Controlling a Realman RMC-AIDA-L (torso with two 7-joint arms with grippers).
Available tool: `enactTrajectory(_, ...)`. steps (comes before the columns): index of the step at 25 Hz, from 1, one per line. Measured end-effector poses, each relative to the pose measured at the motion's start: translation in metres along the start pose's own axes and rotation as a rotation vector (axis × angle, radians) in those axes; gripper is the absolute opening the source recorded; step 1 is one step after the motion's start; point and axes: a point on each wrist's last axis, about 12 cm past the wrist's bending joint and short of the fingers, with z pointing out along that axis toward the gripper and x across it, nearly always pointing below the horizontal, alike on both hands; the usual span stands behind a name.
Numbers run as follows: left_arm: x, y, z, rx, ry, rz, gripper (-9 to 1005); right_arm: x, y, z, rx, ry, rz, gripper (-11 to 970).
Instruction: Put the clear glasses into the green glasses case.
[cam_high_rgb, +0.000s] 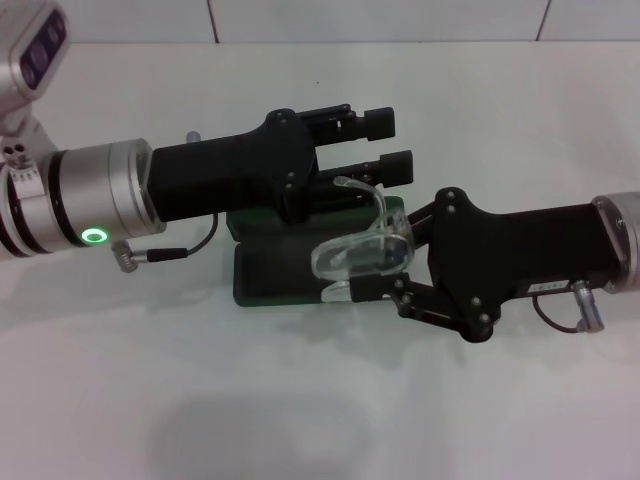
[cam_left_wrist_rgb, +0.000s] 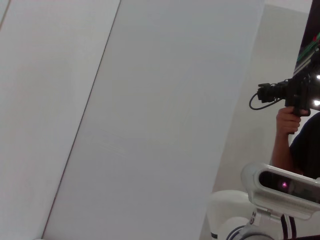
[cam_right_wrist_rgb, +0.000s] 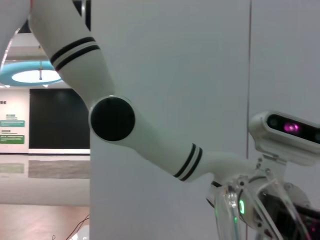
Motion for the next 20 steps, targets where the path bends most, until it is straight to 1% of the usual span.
enactTrajectory(17,0.0015,-0.0008,-0.0001,-0.001,-0.002,0.003,594,-0.0005,-0.0027,-0.0018,0.02,0.004,0.02,117)
enactTrajectory(20,0.0035,-0.0009,-0.008,-0.036,-0.025,0.024,594,0.0016,-0.0023,-0.0055,0.031,0.03,0.002,117)
